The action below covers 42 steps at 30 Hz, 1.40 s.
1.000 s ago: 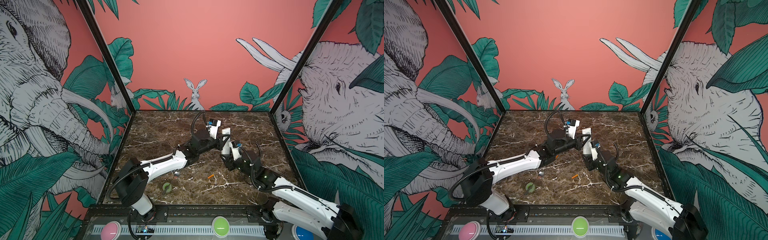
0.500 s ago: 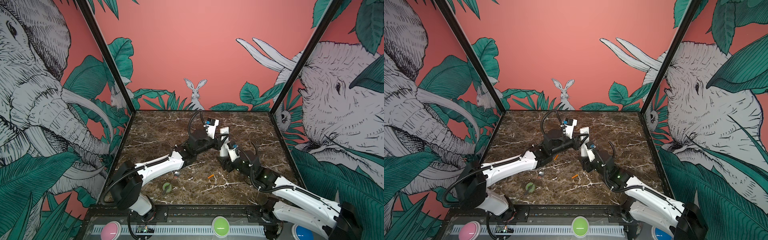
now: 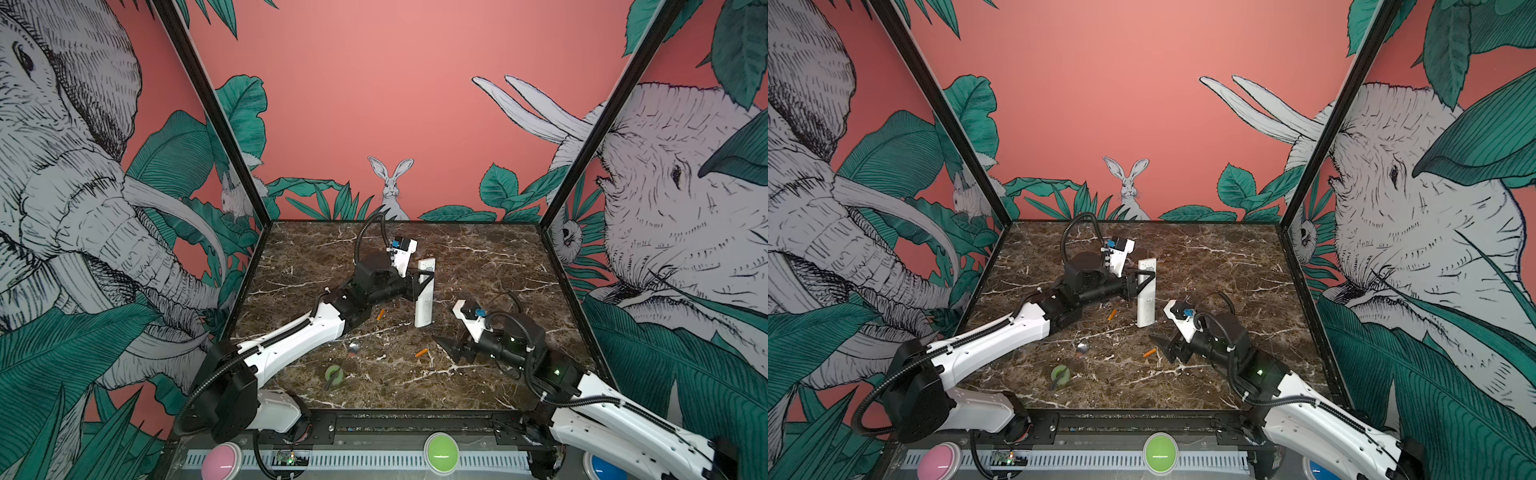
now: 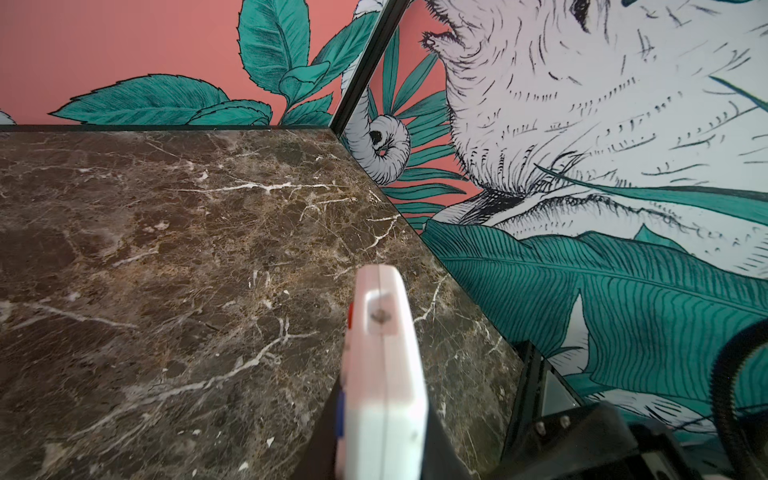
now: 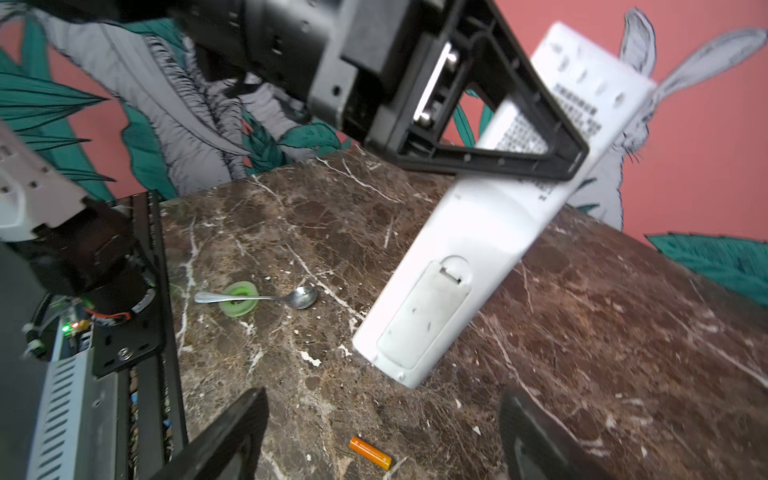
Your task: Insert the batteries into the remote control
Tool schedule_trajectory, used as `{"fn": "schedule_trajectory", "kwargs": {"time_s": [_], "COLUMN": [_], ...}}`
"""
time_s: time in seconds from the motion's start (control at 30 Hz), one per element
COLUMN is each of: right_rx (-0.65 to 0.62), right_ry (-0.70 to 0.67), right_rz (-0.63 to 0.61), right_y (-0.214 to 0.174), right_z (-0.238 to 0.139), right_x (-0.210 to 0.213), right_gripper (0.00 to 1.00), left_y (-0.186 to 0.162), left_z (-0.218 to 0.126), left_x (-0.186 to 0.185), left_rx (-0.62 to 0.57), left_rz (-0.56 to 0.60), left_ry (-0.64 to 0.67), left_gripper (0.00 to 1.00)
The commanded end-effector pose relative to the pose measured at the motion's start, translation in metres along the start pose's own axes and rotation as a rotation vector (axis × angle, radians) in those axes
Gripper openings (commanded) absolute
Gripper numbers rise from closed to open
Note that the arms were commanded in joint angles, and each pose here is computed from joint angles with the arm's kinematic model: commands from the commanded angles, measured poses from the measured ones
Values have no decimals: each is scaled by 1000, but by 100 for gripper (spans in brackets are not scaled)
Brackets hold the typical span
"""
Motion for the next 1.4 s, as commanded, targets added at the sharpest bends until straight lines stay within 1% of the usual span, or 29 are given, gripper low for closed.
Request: {"fn": "schedule_trajectory", "kwargs": {"time_s": [0.0, 0.07, 0.2, 0.33, 0.43, 0.5, 0.63, 0.83, 0.97, 1.37], "right_rx": [-30, -15, 21, 42, 46, 48, 75, 115, 126, 178], "right_ry": [93, 109, 130, 146, 148, 152, 163, 159, 153, 181], "right_rz": [-101, -131, -233, -316, -357, -369, -399, -430, -439, -455], "right_y": [4, 4, 8, 14, 17, 19, 18, 13, 11, 2], "right_z": [-1, 3, 10, 18, 23, 26, 33, 44, 48, 57], "right_x": [16, 19, 28, 36, 39, 41, 45, 45, 45, 49], "right_gripper": [87, 88, 88, 84, 81, 78, 79, 85, 86, 83], "left_y": [-8, -11, -20, -29, -33, -36, -40, -44, -45, -44], "left_z": [-19, -24, -31, -32, -32, -32, -31, -31, -30, -30], "left_x": [-10, -9, -8, -1, 2, 2, -1, -5, -6, -8], "left_rx": [63, 84, 126, 152, 157, 161, 175, 187, 189, 186], "left_rz": [0, -8, -19, -50, -72, -82, -93, -102, -110, -122], "left_ry": [-61, -66, -78, -94, -111, -126, -160, -194, -210, -224], "left_gripper": [0, 0, 0, 0, 0, 0, 0, 0, 0, 0]}}
Point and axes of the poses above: each gripper's point midway between its finger pads, its own z axis out along the fingers, its own x axis along the line the jaws close on, y = z × x, the point moved 2 cm from there along -z, back along the fingers, and after that the axes turned 3 degrees about -z, right-handed, at the moved point
